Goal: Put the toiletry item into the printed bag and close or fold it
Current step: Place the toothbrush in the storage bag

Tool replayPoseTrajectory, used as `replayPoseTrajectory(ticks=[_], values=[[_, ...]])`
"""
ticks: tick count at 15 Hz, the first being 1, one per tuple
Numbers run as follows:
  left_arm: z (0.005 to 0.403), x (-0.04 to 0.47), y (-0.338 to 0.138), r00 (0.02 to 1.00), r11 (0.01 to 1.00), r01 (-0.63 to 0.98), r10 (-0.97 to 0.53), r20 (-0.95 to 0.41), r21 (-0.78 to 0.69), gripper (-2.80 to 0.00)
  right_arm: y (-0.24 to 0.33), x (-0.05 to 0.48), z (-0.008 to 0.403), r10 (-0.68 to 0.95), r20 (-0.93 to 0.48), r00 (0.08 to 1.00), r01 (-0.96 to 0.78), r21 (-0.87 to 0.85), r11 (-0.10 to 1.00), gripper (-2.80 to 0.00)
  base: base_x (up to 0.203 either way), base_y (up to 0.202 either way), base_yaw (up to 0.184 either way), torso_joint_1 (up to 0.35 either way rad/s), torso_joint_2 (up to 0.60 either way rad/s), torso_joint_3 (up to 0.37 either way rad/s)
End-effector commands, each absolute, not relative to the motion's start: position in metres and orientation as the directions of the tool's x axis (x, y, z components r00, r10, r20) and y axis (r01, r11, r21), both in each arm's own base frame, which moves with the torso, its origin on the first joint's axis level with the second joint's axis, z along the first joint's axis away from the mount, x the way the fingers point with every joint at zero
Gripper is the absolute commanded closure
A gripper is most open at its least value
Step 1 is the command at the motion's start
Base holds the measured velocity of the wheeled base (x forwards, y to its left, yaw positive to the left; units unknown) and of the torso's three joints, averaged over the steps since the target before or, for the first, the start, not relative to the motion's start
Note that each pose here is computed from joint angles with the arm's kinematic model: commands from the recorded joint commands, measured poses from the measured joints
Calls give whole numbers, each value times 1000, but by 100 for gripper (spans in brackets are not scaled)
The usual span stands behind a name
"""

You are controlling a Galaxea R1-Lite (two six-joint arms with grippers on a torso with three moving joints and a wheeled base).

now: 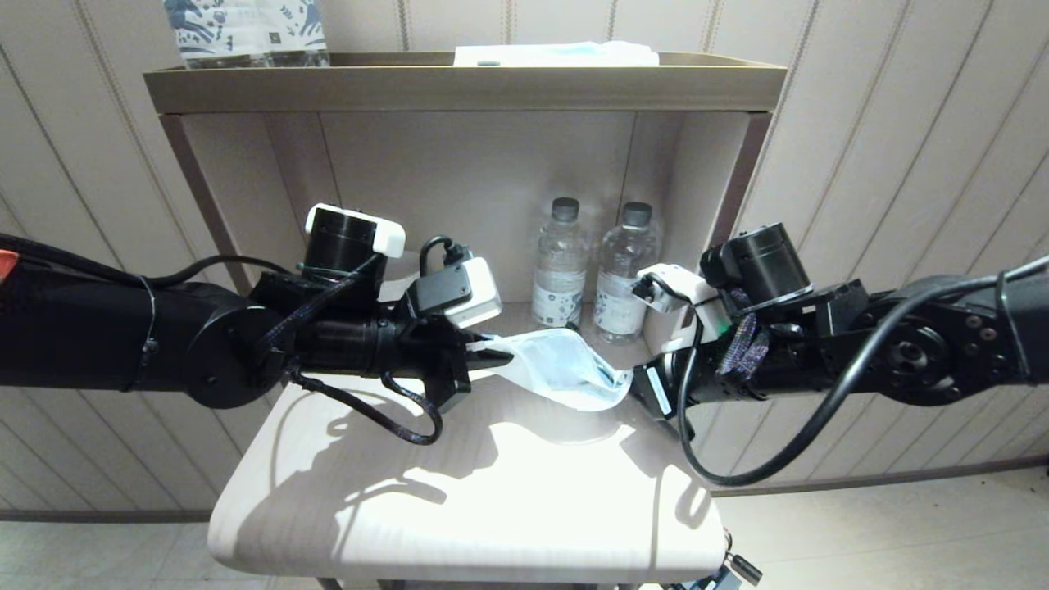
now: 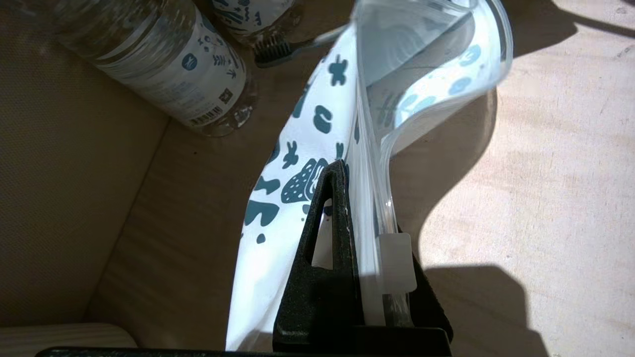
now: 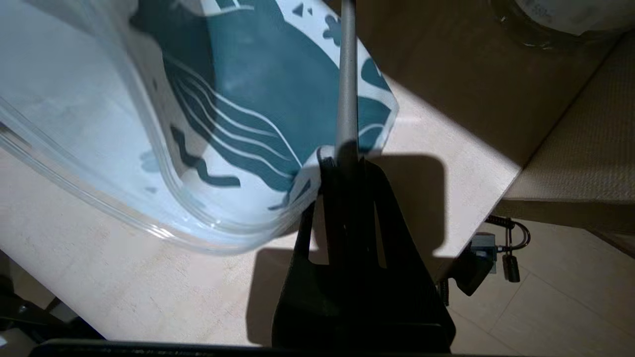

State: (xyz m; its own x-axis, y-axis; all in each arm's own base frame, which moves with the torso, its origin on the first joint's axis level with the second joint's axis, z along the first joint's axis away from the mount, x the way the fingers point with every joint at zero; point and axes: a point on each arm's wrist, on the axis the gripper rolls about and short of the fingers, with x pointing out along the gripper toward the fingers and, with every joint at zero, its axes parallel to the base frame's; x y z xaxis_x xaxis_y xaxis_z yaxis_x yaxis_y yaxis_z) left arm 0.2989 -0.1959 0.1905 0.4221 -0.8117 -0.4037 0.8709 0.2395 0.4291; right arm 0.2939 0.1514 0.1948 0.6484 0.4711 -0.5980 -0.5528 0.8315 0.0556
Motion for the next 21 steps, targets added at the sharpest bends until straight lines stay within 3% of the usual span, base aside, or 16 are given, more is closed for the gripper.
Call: replayPoseTrajectory(ticks=[1,5,9,12,21], values=[[189,299,-198,415,230,872,-814,-406,431,0,159,299,192,467,-601,649,-546,60,836,0,0,0,0,0,0,0],[190,297,-200,414,227,872,-816,-404,434,0,160,299,192,456,-603,655,-533,59,844,0,0,0,0,0,0,0],[189,297,-199,416,228,870,-815,-403,437,0,122,291,226,410,-527,744,-463,36,886,0,0,0,0,0,0,0],[190,296,-199,415,227,870,-816,-402,438,0,105,266,249,397,-519,757,-472,-14,882,0,0,0,0,0,0,0],[186,297,-199,411,222,867,-825,-389,446,0,109,220,282,511,-645,569,-722,-93,686,0,0,0,0,0,0,0]])
